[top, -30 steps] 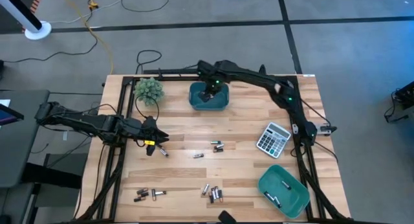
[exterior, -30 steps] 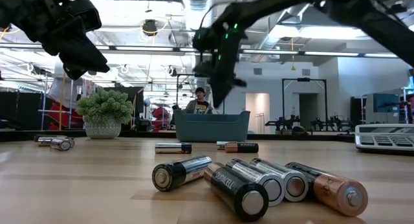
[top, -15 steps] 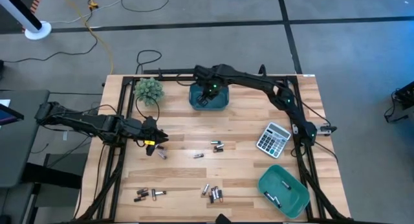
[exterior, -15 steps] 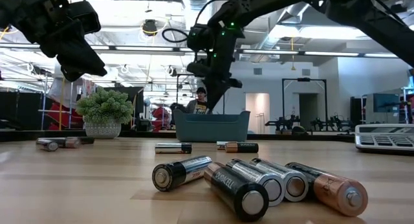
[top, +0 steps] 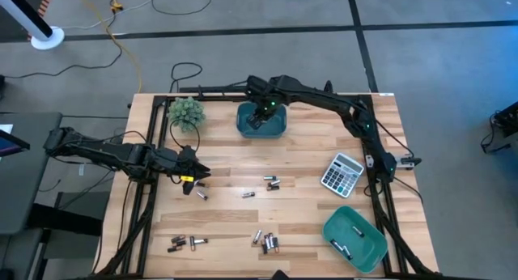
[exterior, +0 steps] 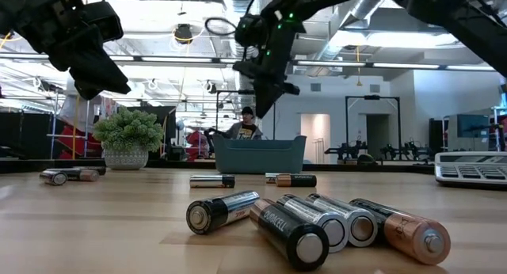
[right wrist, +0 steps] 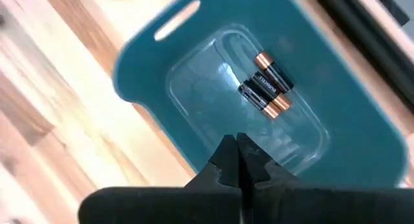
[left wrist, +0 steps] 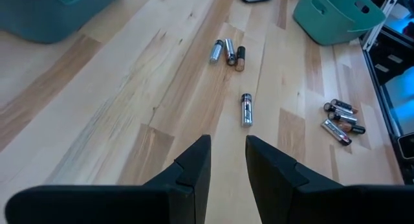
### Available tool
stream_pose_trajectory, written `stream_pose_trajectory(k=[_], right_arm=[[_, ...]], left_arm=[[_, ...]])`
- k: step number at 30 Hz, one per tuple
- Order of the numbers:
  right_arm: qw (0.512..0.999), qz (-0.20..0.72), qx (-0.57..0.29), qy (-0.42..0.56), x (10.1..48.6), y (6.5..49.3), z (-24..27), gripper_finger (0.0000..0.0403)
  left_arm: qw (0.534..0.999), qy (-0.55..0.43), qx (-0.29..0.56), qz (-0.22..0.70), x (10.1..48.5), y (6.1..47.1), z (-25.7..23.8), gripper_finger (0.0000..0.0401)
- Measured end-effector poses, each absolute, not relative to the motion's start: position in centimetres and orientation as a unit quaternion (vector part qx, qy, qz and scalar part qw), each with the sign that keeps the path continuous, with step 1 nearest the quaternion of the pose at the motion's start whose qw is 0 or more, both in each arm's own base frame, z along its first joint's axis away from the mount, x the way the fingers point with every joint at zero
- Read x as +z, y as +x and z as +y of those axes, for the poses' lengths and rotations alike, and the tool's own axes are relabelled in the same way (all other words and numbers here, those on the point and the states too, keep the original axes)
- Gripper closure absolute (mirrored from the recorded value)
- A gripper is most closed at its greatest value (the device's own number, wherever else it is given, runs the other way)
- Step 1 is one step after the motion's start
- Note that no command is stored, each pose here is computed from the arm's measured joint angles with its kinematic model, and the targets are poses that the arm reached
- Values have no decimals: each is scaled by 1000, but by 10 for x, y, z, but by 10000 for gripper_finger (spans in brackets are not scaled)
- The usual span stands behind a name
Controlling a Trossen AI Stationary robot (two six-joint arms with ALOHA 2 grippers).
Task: Sort batteries
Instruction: Put the black battery into the blue bin
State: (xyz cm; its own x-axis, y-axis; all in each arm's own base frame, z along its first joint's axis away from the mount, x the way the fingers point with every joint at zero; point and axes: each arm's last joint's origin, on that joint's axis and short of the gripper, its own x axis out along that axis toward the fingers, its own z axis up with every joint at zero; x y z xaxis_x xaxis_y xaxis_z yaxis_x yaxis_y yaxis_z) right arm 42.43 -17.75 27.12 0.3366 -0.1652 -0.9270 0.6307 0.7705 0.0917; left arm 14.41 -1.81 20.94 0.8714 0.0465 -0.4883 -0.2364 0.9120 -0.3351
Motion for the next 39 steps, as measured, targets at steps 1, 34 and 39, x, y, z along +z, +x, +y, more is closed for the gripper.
stream_pose_trajectory(k=[1, 34, 39], right_arm=[[789, 514, -253, 224, 275, 423, -176, 403], [867, 468, -130, 110, 308, 430, 10, 403], [866, 458, -151, 131, 293, 412, 30, 403]], left_arm=[[948, -193, 74, 242, 209, 144, -18, 310], [895, -302, 161, 287, 197, 136, -12, 310], [858, -334, 201, 334, 188, 129, -2, 310]])
